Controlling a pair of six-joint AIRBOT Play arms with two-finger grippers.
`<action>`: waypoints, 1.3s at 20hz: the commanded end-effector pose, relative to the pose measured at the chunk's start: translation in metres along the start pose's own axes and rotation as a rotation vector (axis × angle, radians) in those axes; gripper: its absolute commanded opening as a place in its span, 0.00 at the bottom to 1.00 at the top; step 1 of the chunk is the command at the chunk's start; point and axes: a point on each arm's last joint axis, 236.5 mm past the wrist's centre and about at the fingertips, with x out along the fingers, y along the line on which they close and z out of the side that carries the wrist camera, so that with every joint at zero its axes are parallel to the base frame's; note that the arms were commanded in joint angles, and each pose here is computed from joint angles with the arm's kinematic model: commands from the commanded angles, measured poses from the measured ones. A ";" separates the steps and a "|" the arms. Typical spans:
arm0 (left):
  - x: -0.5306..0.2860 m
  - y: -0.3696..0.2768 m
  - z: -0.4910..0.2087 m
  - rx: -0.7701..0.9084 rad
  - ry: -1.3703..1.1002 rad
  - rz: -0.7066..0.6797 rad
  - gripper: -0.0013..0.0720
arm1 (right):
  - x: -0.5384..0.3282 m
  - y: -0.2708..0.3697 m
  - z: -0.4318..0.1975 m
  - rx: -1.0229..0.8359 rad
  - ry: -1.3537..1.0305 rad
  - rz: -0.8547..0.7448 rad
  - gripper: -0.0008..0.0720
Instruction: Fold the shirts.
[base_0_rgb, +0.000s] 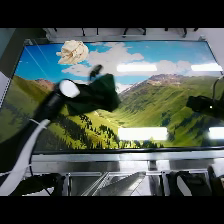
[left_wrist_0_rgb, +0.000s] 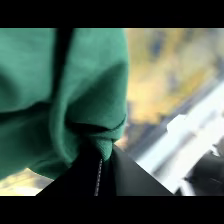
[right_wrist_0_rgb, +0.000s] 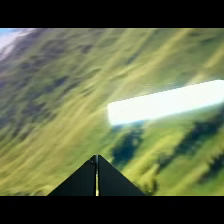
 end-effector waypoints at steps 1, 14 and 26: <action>0.085 -0.089 -0.054 0.043 0.083 -0.106 0.03 | -0.006 -0.057 0.001 0.065 0.003 -0.127 0.05; -0.032 0.020 -0.079 0.195 0.435 0.221 0.93 | 0.012 -0.058 -0.005 0.099 0.059 -0.102 0.98; -0.061 0.180 -0.172 -0.380 0.230 0.104 0.93 | 0.043 0.024 -0.074 0.231 0.266 0.263 0.98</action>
